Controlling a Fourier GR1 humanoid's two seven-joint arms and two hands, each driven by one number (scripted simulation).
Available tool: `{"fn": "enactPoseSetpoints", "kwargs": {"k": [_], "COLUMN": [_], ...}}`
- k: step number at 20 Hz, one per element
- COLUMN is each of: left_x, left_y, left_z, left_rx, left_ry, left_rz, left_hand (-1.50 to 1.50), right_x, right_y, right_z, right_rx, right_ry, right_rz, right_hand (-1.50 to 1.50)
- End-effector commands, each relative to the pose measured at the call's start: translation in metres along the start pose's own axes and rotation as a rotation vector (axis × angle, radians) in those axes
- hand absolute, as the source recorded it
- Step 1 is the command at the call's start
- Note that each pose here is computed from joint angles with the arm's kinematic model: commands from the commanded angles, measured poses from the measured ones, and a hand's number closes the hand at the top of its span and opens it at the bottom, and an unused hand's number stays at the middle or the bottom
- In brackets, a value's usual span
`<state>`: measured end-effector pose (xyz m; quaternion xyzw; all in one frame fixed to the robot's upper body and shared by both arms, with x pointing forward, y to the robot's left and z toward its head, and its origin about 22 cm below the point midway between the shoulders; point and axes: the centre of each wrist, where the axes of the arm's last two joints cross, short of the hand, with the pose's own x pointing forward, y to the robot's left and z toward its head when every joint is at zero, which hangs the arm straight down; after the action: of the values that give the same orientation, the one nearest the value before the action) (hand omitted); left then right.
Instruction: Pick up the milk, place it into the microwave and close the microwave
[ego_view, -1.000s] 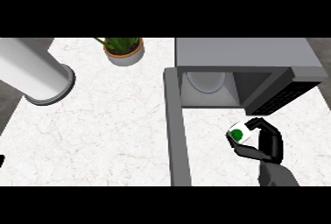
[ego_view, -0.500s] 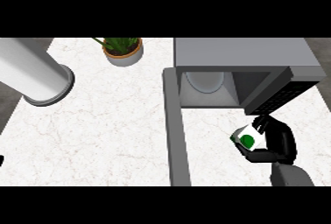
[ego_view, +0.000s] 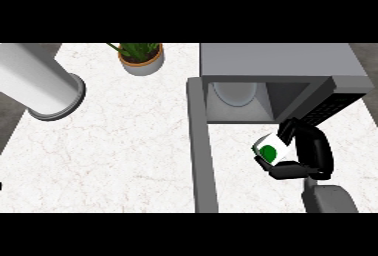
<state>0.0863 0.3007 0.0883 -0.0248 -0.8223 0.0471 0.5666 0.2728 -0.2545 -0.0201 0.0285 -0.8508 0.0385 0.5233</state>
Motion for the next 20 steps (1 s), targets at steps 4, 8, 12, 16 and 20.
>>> {"fn": "enactPoseSetpoints", "kwargs": {"k": [4, 8, 12, 16, 20], "left_x": [0.014, 0.002, -0.013, 0.007, -0.010], "left_y": [-0.005, 0.020, 0.020, 0.018, 0.020], "left_z": [-0.002, 0.003, -0.004, 0.000, -0.003], "left_rx": [-0.011, 0.007, 0.001, -0.039, -0.045], "left_ry": [-0.002, -0.002, 0.017, 0.011, 0.005], "left_rz": [0.006, -0.004, -0.025, 0.006, 0.020], "left_hand": [-1.50, -1.50, -1.50, -1.50, -1.50], "right_x": [0.016, -0.002, 0.006, -0.010, -0.008], "right_y": [0.024, 0.030, 0.037, 0.047, 0.040], "right_z": [-0.059, -0.090, -0.128, -0.133, -0.144], "right_rx": [-0.010, -0.003, 0.017, 0.022, -0.001], "right_ry": [0.048, 0.077, 0.093, 0.094, 0.080], "right_rz": [0.099, 0.144, 0.139, 0.166, 0.186], "right_hand": [1.50, 1.50, 1.50, 1.50, 1.50]}}
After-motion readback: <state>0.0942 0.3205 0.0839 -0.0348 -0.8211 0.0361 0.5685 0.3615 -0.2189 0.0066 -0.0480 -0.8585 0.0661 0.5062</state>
